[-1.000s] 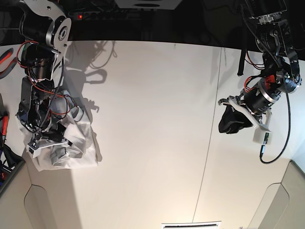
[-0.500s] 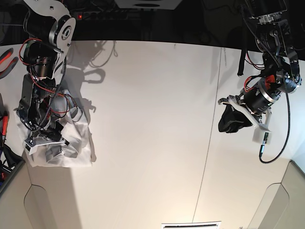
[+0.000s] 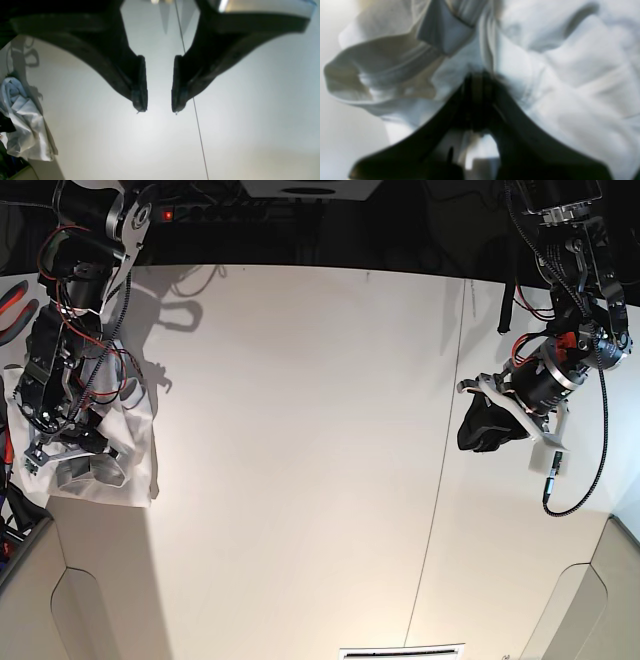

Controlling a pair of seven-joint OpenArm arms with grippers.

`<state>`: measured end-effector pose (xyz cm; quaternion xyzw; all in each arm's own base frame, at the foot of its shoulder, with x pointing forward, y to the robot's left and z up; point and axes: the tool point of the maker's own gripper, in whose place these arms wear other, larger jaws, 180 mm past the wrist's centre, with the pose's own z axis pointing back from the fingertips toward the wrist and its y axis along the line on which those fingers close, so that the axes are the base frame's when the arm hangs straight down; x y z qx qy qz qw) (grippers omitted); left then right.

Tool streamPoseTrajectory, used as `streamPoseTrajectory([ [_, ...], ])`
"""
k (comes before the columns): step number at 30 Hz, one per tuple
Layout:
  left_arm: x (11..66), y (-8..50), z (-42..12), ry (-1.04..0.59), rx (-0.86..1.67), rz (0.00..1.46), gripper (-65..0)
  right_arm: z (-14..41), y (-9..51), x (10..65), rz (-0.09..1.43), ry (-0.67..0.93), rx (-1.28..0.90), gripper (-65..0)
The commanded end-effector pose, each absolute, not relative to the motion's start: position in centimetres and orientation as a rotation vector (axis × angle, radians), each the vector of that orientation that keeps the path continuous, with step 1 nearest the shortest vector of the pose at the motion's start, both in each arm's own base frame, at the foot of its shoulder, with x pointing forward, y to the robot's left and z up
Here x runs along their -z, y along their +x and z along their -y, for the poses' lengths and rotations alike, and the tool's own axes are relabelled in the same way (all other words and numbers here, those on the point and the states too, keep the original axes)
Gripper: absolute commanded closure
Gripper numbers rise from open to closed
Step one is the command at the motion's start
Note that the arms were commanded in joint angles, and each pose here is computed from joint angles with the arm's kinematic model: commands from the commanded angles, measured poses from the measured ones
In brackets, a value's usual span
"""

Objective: Layout the t-shirt on the table in an organized manner, then fold the t-shirt properly

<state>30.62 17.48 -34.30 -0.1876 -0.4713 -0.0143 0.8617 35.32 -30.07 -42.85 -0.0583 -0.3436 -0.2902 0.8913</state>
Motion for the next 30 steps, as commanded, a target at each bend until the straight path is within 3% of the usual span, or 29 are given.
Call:
streamPoseTrajectory([
  [1, 32.7, 31.4, -17.6, -0.403, 0.036, 1.050, -20.2, 31.3, 37.7, 39.1, 0.838, -0.131, 0.588, 0.0],
  [9, 32.3, 31.6, -17.7, -0.404, 0.030, 1.077, -20.2, 28.1, 41.5, 28.4, 1.168, 0.058, 0.417, 0.0],
  [14, 32.2, 31.6, -17.5, -0.408, 0.047, 1.080, -20.1, 27.0, 41.0, 22.9, 1.291, 0.059, 0.325, 0.0],
  [17, 32.2, 31.5, -17.3, -0.412, 0.064, 1.082, -12.8, 26.6, 39.2, 20.9, 1.348, 0.024, 0.271, 0.0],
  [20, 32.2, 31.3, -17.3, -0.415, 0.074, 1.079, 0.0, 25.5, 36.7, 20.5, 1.361, 0.014, 0.212, 0.0],
  [30, 31.9, 26.7, -16.7, -0.459, 0.184, 1.036, 0.0, 24.4, 28.6, 26.3, 1.141, -0.024, 0.099, 0.0],
])
